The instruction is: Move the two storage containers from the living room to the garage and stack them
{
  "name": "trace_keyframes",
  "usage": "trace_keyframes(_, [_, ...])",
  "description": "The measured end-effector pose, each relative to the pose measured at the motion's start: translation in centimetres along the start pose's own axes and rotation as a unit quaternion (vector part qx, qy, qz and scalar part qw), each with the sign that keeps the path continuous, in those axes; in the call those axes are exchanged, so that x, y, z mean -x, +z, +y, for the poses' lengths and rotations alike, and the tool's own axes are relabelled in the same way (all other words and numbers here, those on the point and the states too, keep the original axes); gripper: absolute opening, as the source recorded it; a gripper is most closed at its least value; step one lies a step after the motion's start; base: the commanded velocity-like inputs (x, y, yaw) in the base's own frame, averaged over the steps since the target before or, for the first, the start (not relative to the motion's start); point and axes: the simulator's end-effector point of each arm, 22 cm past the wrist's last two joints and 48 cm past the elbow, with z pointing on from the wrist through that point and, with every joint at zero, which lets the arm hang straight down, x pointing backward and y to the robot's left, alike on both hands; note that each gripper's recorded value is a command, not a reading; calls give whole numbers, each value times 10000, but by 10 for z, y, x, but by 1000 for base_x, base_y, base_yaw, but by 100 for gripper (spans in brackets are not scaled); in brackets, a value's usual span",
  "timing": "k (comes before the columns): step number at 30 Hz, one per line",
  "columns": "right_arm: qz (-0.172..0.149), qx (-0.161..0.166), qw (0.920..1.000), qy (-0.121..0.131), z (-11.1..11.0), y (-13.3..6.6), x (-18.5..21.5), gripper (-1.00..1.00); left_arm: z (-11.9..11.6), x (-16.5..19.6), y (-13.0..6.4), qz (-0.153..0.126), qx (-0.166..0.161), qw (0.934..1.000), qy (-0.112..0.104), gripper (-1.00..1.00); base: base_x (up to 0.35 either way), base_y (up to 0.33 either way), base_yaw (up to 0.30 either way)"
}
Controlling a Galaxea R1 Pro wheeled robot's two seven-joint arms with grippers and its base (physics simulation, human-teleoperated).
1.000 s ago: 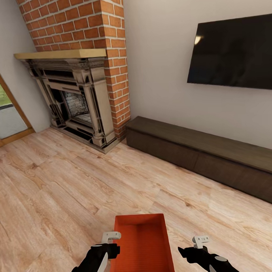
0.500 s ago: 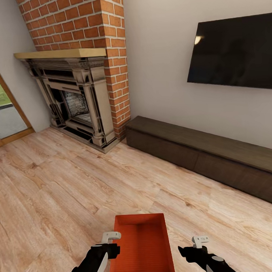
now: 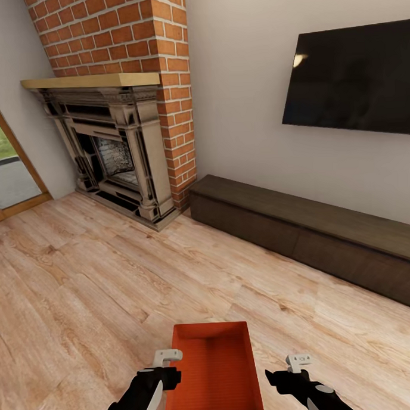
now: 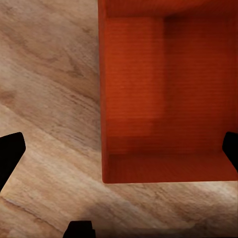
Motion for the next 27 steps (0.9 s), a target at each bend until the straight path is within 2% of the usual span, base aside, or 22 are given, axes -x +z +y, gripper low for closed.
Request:
trace_keyframes(3, [0, 9, 10000, 0, 0, 0, 0, 100, 0, 0, 0, 1, 0, 10000, 0, 100, 0, 0, 0])
trace_keyframes(27, [-3, 8, 10000, -5, -6, 34, -24, 100, 1, -18, 38, 4, 3, 10000, 8, 100, 0, 0, 0])
